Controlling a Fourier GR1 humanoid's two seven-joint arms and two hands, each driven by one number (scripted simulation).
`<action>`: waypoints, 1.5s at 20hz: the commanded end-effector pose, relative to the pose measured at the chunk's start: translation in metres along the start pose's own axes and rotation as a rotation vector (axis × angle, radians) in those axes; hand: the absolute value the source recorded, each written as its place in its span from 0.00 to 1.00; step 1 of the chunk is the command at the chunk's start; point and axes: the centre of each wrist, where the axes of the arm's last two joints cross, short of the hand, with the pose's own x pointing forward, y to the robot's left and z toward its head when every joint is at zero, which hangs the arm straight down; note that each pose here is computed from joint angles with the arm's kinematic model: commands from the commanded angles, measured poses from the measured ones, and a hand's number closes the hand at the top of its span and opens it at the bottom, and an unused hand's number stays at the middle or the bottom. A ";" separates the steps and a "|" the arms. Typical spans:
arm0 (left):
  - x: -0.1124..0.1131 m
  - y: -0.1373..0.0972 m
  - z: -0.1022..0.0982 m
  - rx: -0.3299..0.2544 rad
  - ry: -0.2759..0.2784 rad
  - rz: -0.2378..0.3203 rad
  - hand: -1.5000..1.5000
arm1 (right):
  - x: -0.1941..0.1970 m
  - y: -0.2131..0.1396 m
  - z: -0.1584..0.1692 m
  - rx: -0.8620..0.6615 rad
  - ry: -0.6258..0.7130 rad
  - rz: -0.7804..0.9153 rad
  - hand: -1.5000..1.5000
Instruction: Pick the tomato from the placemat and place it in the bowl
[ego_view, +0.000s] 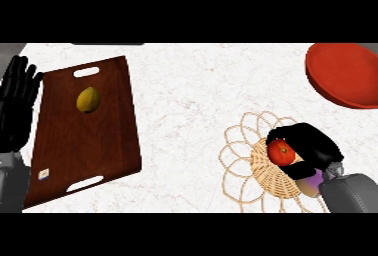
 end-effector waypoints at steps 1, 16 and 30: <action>-0.011 0.014 0.004 -0.007 0.016 -0.005 0.50 | -0.013 0.014 -0.003 -0.026 -0.026 0.009 1.00; -0.008 0.006 0.006 0.029 -0.006 0.021 0.50 | -0.211 -0.091 0.166 -0.170 0.456 -0.006 1.00; -0.008 0.001 0.002 -0.010 -0.004 0.035 0.50 | -0.257 -0.174 0.294 -0.571 0.343 -0.051 1.00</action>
